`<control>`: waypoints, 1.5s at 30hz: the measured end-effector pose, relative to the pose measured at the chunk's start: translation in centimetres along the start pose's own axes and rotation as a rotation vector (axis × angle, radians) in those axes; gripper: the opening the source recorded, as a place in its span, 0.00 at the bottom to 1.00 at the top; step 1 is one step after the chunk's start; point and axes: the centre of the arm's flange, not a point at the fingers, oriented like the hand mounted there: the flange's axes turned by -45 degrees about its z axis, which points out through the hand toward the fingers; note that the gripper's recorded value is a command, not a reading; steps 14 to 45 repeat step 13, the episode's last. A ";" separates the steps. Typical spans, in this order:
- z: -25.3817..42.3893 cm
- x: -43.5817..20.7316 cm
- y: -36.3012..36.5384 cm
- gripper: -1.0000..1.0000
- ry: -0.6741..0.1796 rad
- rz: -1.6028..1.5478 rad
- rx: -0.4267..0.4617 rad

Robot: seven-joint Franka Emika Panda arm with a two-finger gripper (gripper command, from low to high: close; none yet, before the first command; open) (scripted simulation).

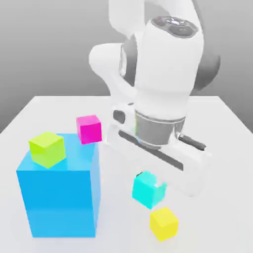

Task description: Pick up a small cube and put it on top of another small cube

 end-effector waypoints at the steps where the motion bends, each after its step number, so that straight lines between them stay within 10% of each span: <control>1: -0.9 1.5 1.5 0.00 -0.006 0.099 0.001; 10: -4.1 8.8 13.8 0.00 -0.079 0.858 0.036; 11: -3.1 8.9 14.3 1.00 -0.082 0.885 0.037; 45: -3.1 8.9 14.3 1.00 -0.082 0.885 0.037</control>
